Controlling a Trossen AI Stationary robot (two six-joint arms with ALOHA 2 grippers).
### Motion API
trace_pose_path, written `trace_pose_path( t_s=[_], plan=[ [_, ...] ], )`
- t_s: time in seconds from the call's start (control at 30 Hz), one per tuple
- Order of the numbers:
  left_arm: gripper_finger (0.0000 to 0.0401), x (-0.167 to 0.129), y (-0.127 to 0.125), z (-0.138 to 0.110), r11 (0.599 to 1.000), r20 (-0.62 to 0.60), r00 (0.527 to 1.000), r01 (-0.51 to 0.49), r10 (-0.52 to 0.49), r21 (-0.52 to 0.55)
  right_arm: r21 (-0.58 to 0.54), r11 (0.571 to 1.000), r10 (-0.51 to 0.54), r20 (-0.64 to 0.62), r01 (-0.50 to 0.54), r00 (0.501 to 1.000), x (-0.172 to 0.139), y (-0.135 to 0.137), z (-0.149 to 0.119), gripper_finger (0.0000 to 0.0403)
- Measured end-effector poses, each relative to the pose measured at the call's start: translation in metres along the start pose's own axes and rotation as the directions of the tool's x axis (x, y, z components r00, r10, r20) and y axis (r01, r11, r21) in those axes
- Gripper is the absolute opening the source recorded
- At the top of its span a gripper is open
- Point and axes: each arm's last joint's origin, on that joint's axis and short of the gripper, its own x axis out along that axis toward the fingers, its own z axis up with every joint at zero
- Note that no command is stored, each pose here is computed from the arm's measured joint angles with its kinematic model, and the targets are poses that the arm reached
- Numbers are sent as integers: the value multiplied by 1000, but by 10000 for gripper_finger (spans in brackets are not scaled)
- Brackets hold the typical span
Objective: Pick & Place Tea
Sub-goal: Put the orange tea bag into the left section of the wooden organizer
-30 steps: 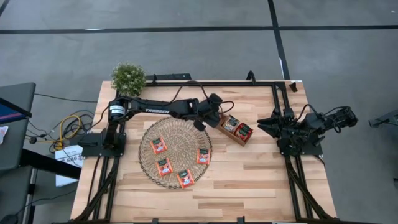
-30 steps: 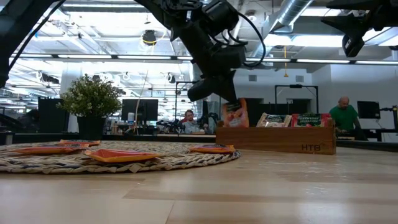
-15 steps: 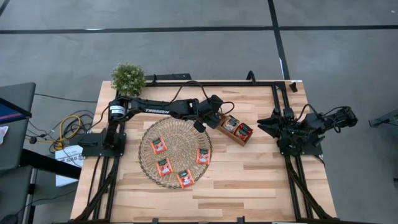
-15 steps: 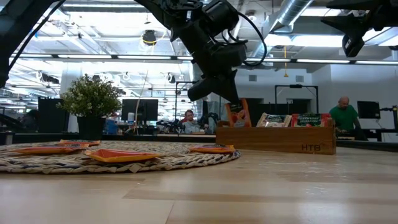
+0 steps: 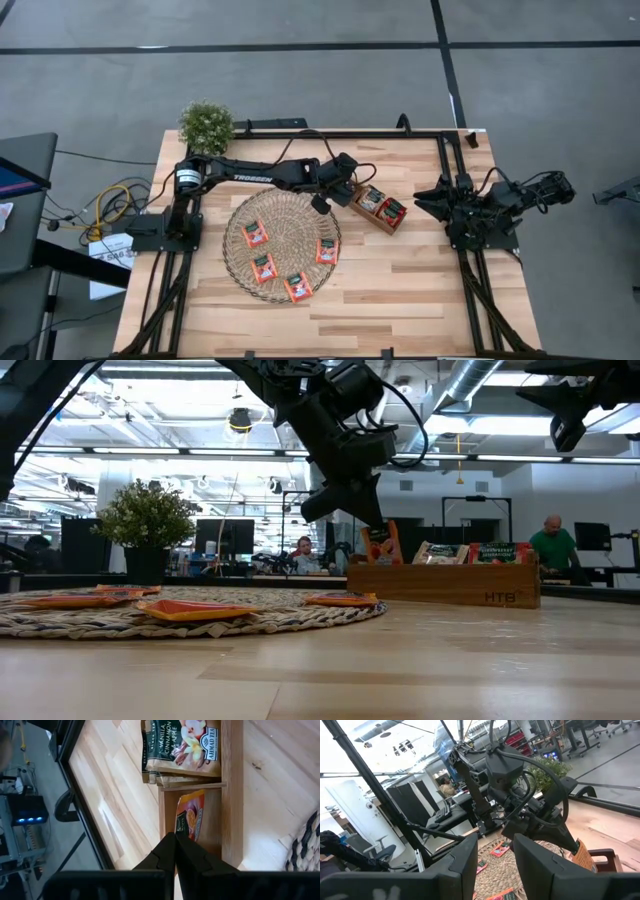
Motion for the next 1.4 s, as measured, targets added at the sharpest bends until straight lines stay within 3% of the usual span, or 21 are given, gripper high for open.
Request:
trace_pose_path(
  t_s=[0.53, 0.87, 1.0, 1.1, 1.17, 1.27, 1.4],
  plan=[
    [7, 1, 2, -3, 999, 60, 997, 40, -39, -22, 0, 1000, 0, 0, 0, 1000, 0, 0, 0, 118],
    [80, 3, 7, -11, 999, 36, 999, 27, -26, -29, 0, 1000, 1, 0, -1, 1000, 0, 0, 0, 118],
    [104, 0, 10, -10, 994, -63, 996, -72, 67, -78, 0, 1000, 1, -1, -1, 1000, 0, 0, 0, 118],
    [111, -10, 12, -10, 966, -181, 975, -163, 128, -198, 0, 1000, 1, -1, -1, 1000, 0, 0, 0, 118],
    [112, -20, 10, -13, 944, -221, 971, -150, 86, -293, 1, 1000, 2, 1, -2, 1000, 0, 0, 0, 118],
    [112, -44, 5, -18, 882, -179, 980, -10, -84, -471, 3, 1000, 3, 3, -3, 1000, 0, 0, 0, 118],
    [112, -76, 0, -29, 740, -79, 939, 209, -334, -639, 3, 1000, 4, 5, -4, 1000, 0, 0, 1, 118]
  ],
)
